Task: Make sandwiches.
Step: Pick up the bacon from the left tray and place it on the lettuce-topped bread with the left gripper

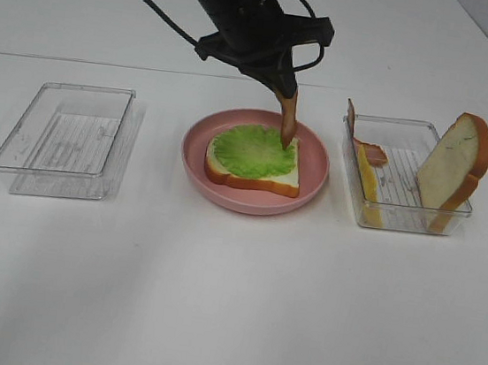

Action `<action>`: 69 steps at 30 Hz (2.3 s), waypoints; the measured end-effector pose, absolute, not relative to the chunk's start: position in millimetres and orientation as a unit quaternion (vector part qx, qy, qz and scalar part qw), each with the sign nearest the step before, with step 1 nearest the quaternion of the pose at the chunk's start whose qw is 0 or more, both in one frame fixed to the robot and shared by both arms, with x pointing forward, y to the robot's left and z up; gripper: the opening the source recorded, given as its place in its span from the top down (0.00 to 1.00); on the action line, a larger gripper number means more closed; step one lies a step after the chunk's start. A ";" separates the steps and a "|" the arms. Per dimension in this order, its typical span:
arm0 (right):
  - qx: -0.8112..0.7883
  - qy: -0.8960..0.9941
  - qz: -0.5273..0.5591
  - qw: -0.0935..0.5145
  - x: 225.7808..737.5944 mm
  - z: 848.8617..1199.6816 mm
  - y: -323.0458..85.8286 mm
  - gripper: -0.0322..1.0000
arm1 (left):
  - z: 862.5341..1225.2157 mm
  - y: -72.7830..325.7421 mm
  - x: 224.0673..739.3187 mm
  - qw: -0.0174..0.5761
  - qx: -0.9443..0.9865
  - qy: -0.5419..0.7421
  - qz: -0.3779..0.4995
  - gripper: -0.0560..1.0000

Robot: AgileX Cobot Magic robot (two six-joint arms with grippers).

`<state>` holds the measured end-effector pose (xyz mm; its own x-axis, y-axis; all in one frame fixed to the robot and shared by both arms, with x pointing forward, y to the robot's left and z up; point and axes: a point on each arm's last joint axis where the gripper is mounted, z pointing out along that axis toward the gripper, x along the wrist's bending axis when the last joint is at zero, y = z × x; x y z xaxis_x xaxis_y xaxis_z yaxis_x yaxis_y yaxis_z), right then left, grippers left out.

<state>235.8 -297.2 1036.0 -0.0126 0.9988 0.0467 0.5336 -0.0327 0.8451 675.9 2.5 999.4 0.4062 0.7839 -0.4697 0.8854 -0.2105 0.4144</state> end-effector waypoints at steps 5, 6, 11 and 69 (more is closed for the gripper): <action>0.623 0.615 0.358 0.325 235.8 1036.0 -297.2 0.04 | 989.5 -7.1 675.2 0.335 0.761 0.546 -0.106 0.95; 0.623 0.615 0.358 0.325 235.8 1036.0 -297.2 0.04 | 989.5 -7.1 675.2 0.335 0.761 0.546 -0.106 0.95; 0.623 0.615 0.358 0.325 235.8 1036.0 -297.2 0.04 | 980.1 -9.5 676.9 0.334 0.755 0.552 -0.116 0.95; 0.623 0.615 0.358 0.325 235.8 1036.0 -297.2 0.04 | 936.6 41.0 696.9 0.199 0.795 0.571 -0.047 0.06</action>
<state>235.8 -297.2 1036.0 -0.0126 0.9988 0.0467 0.5336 -0.0327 0.8451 696.9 41.0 936.6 0.3437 0.8892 -0.3021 0.9267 -0.2690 0.2625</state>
